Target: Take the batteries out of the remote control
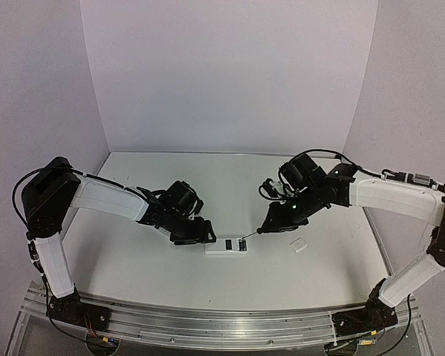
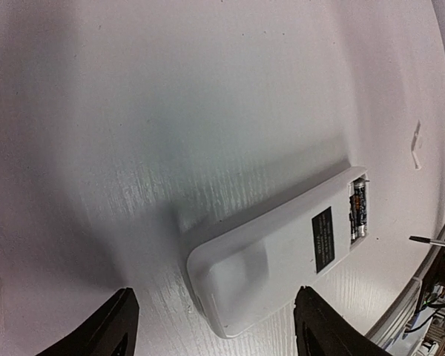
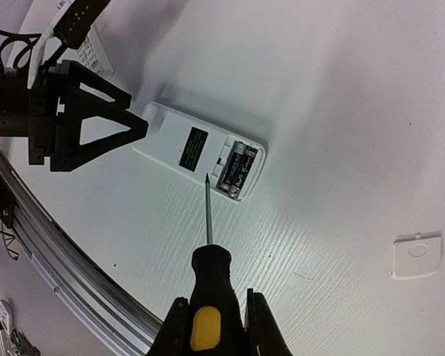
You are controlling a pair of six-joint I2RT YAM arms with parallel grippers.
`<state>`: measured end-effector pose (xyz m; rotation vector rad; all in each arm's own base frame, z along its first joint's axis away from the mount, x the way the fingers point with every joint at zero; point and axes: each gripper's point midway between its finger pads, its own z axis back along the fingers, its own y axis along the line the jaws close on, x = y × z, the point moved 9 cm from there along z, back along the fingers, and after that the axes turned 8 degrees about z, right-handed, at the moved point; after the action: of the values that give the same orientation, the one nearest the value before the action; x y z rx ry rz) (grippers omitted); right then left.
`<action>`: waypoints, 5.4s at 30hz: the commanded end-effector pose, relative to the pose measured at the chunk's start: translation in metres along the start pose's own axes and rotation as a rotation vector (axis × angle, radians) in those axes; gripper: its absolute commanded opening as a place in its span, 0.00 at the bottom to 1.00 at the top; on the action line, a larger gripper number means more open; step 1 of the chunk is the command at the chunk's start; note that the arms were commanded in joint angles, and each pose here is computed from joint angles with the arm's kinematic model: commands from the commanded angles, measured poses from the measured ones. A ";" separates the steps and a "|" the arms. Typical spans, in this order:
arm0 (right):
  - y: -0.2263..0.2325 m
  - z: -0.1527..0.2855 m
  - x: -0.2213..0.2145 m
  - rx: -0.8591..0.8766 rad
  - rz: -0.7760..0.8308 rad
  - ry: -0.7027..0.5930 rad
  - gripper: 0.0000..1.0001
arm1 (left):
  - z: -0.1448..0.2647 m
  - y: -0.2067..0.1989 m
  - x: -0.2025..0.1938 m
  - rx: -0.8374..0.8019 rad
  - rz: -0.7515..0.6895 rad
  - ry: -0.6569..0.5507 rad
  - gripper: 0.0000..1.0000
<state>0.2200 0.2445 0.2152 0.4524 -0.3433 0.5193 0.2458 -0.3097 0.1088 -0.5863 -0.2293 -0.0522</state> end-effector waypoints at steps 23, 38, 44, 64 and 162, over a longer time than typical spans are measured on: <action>0.005 -0.017 0.018 -0.037 -0.031 0.038 0.00 | -0.020 -0.007 -0.009 0.186 -0.068 -0.019 0.49; 0.003 -0.023 0.016 -0.062 -0.073 0.092 0.00 | -0.019 -0.012 -0.007 0.163 -0.085 -0.021 0.50; 0.002 -0.028 0.016 -0.082 -0.087 0.112 0.00 | -0.019 -0.014 -0.006 0.159 -0.093 -0.023 0.51; -0.001 -0.040 0.018 -0.185 -0.092 0.190 0.00 | -0.018 -0.022 -0.008 0.153 -0.109 -0.031 0.51; -0.039 0.002 -0.025 0.191 -0.194 -0.265 0.00 | -0.007 -0.021 -0.003 0.180 -0.098 -0.085 0.47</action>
<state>0.2260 0.2092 0.1866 0.7969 -0.5089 0.2699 0.2466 -0.3363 0.0970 -0.4032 -0.3510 -0.0685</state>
